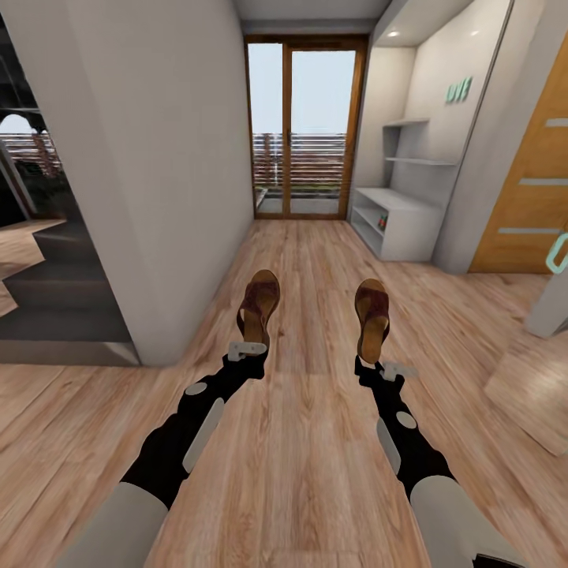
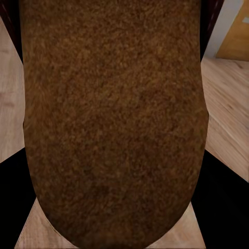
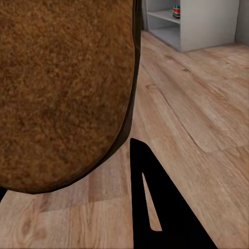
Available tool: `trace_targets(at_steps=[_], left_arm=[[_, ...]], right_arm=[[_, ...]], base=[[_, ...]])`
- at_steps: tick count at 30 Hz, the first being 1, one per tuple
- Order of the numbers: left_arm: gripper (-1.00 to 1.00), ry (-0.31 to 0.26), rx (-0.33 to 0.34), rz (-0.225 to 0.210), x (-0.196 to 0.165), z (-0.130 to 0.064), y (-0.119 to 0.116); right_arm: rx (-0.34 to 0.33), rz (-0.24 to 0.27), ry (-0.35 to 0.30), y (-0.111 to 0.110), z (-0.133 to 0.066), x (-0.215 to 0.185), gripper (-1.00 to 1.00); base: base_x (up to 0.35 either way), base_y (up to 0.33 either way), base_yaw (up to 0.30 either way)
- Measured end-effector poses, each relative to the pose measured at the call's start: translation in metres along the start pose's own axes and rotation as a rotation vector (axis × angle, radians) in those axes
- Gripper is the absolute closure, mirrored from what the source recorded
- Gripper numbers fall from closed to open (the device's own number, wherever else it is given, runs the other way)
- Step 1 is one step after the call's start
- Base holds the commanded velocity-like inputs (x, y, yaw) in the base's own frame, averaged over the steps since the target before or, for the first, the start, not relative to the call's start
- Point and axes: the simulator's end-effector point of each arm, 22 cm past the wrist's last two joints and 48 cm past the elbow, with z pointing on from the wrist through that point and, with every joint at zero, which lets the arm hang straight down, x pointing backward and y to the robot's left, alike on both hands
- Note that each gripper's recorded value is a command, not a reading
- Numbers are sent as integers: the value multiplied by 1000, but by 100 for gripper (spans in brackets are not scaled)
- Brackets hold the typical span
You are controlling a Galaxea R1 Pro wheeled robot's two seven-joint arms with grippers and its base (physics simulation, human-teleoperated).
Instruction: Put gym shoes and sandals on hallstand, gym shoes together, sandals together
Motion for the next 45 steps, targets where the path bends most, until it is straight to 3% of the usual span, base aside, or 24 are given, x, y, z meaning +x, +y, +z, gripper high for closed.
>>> trace_targets(at_steps=[45], left_arm=[[100, 0, 1, 0, 0, 0, -1]], right_arm=[[0, 0, 1, 0, 0, 0, 100]], base=[[348, 0, 0]])
